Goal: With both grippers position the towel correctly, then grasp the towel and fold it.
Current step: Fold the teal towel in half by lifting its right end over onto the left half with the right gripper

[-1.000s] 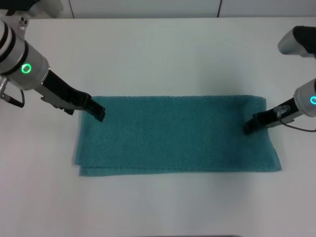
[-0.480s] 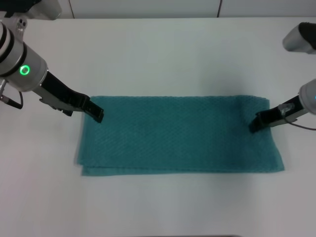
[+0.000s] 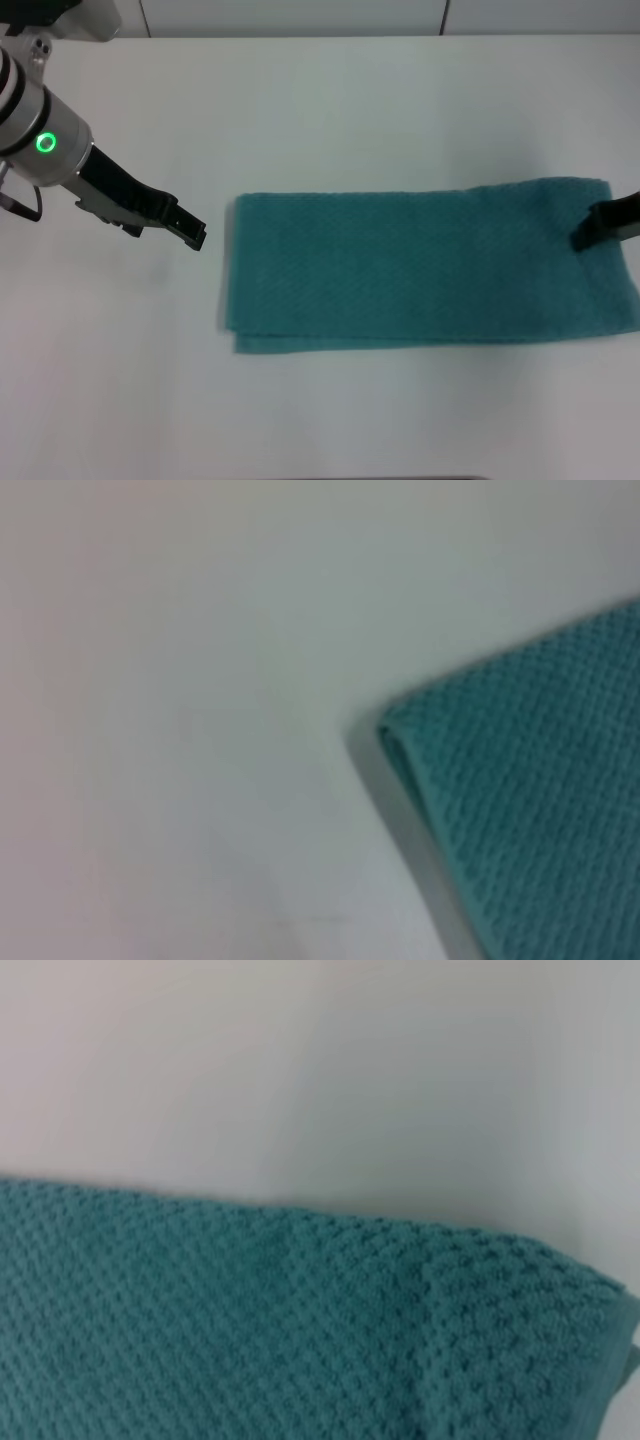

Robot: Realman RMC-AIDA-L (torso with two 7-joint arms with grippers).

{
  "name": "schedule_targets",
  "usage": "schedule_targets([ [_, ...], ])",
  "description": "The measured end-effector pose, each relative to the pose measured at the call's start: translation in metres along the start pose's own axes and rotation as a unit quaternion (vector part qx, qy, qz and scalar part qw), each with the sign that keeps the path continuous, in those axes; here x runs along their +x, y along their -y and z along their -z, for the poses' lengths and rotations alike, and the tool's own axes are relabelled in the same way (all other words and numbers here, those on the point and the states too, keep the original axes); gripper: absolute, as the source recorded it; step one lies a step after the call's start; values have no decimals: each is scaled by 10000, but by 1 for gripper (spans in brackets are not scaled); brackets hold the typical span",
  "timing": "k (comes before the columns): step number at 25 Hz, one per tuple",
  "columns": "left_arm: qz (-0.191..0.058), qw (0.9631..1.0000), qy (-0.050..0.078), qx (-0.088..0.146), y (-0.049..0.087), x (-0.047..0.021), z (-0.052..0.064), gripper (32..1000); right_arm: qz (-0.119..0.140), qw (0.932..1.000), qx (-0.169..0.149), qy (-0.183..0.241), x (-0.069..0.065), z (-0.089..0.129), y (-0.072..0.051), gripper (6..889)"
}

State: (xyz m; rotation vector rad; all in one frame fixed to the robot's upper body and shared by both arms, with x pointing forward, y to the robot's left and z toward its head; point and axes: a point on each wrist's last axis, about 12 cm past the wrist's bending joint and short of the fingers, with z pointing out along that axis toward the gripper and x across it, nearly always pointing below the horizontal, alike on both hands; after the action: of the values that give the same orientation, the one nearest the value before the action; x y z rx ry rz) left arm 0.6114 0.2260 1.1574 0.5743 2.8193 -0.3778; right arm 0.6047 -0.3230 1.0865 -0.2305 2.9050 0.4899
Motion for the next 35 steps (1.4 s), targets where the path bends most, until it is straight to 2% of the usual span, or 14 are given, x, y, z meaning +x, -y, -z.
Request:
schedule_targets([
  [7,-7,10000,-4,-5,2,-1,0,898,-195,9991,383,-55,13,178,234,129],
  [10,-7,10000,-4,-5,2,-1,0,898,-253,9986,459,-97,41,220,299,125],
  [14,-8,10000,-7,-6,3,0,-3,898,-282,9984,476,-119,52,265,339,124],
  [18,-12,10000,-17,-2,3,3,-7,898,-219,9987,460,-88,5,319,312,124],
  [21,8,9999,-98,22,-6,28,-42,898,-134,9990,412,-57,-43,402,266,124],
  [25,6,9999,-124,26,-12,38,-51,898,6,9997,252,-26,-108,532,172,125],
  [29,25,9999,-148,31,-22,56,-56,898,276,9994,-189,-50,-178,608,-49,125],
  [32,91,9998,-165,28,-59,92,-60,898,504,9978,-433,-85,-277,655,-243,125],
  [35,110,9998,-165,22,-74,100,-56,898,702,9955,-639,-25,-394,676,-431,125],
])
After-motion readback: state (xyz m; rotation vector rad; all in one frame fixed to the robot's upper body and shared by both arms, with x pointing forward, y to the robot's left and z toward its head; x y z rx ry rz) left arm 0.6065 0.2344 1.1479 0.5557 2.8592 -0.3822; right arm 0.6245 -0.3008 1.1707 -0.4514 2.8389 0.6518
